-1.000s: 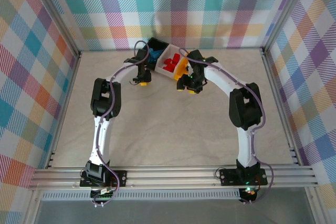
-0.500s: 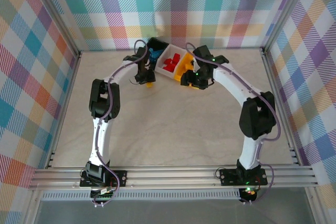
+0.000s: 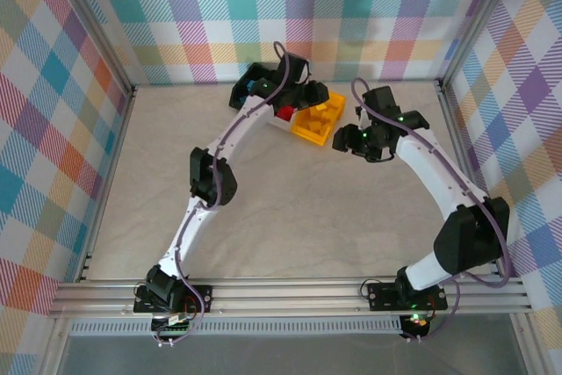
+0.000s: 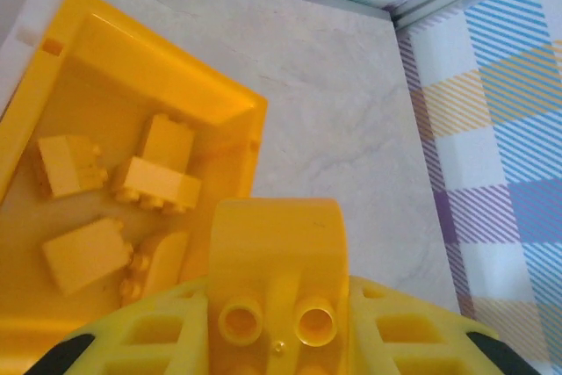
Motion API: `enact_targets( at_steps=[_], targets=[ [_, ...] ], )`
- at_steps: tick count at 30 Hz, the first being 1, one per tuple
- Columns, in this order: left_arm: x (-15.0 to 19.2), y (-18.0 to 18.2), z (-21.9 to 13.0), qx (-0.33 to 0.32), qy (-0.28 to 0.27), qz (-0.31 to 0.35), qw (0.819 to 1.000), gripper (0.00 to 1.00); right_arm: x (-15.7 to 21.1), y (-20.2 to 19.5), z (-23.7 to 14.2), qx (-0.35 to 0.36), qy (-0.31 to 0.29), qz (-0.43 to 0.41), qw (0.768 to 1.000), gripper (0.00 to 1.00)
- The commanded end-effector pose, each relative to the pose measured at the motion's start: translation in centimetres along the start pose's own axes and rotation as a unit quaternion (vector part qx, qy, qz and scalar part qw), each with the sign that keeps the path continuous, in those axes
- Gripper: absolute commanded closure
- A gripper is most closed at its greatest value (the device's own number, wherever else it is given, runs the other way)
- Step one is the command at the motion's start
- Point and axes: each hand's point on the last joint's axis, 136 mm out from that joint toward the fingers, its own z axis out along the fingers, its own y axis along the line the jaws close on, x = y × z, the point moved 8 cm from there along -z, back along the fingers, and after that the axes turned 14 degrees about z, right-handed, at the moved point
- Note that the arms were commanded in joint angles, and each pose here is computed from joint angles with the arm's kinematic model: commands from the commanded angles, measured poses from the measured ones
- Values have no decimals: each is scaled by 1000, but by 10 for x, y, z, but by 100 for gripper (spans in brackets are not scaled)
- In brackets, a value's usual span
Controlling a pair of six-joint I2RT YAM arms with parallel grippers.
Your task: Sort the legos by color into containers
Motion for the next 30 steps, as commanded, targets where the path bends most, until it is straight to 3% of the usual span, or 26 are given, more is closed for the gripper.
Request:
enact_targets(
  at_steps=[1,7,13,17,23,27,30],
  targets=[
    [8,35,27,-15,1,-44,999,60,7,-4,-12,-11,-12,3,1000,40],
    [6,36,39,6,-17,-44,999,28,20,-14,-20,-13,-16,6,1000,40],
    [-5,25,20,17,-20,-30,999,23,22,-19,-21,-11,-26,11,1000,40],
    [-21,4,-27,-6,-21,18,1000,21,7,-21,-14,-30,-38,23,999,39],
    [-17,1,-110,-109,6,86,990,15,-34,-36,-6,-67,-97,-6,993,32],
    [8,25,-176,-176,-3,79,981,10,-48,-69,0,-67,-170,-79,980,23],
    [46,65,-220,-252,-1,39,967,4,-51,-99,3,-49,-229,-129,964,20]
  ],
)
